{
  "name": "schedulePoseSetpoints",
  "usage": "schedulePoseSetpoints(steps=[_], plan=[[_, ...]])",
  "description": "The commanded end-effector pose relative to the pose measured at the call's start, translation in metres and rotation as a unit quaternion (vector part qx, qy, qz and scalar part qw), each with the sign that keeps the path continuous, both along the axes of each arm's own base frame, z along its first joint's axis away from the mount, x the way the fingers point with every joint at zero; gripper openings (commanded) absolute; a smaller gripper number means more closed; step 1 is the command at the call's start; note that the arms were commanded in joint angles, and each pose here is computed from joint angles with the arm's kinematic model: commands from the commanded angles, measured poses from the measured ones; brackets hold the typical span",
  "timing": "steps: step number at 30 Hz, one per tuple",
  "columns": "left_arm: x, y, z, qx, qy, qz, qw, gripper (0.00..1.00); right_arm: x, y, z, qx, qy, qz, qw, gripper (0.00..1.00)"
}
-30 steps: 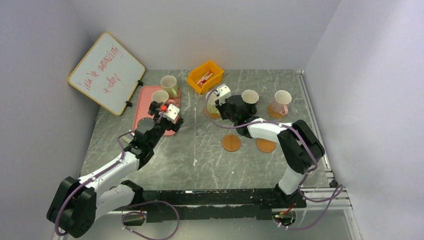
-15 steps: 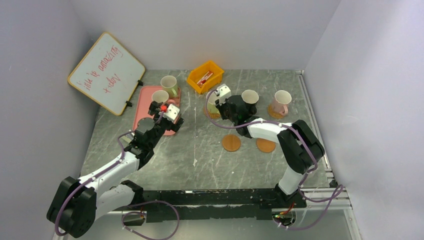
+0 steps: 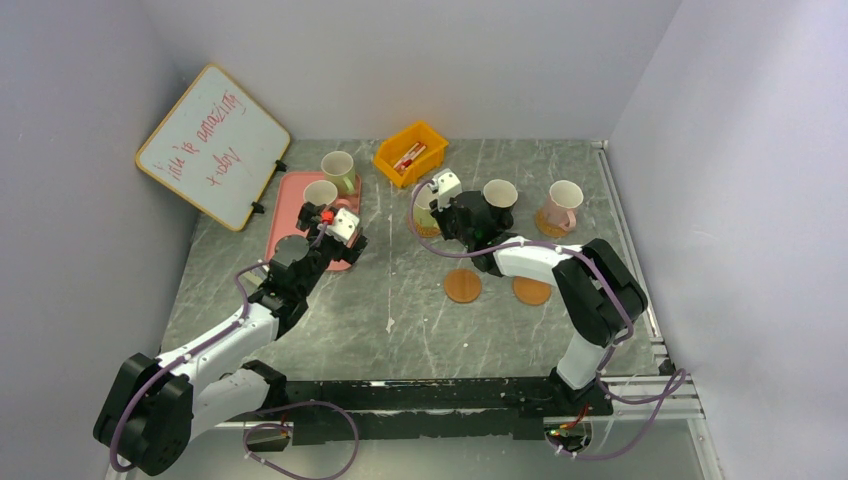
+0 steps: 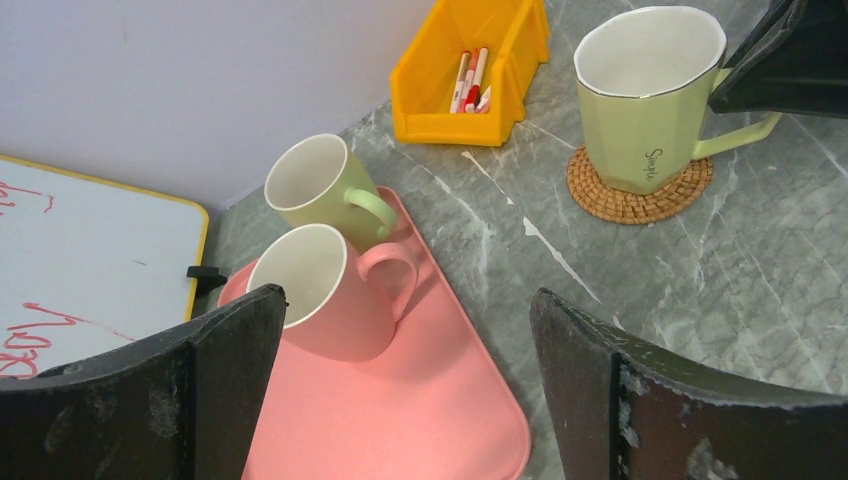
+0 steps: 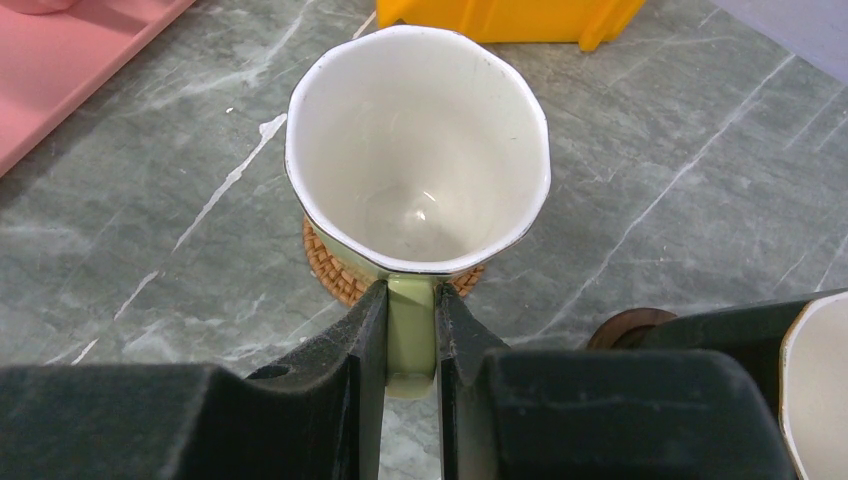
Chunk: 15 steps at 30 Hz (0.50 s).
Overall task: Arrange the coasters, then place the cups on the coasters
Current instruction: Place the cup on the coaster.
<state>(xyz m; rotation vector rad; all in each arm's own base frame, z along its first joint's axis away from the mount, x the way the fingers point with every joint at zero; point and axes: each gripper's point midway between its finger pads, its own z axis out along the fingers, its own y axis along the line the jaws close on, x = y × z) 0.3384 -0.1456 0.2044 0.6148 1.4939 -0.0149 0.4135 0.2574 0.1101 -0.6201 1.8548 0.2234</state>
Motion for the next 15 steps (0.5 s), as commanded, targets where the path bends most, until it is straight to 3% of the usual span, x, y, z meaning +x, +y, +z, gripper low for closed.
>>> schedulePoseSetpoints(steps=[1, 15], plan=[[0.0016, -0.0013, 0.0107, -0.01, -0.023, -0.004, 1.0, 0.97, 0.0185, 0.0137, 0.0575, 0.055, -0.084, -0.003, 0.995, 0.0], [0.0015, -0.0013, 0.0105, -0.011, -0.022, -0.005, 1.0, 0.97, 0.0203, 0.0133, 0.0565, 0.049, -0.076, -0.01, 0.996, 0.0]])
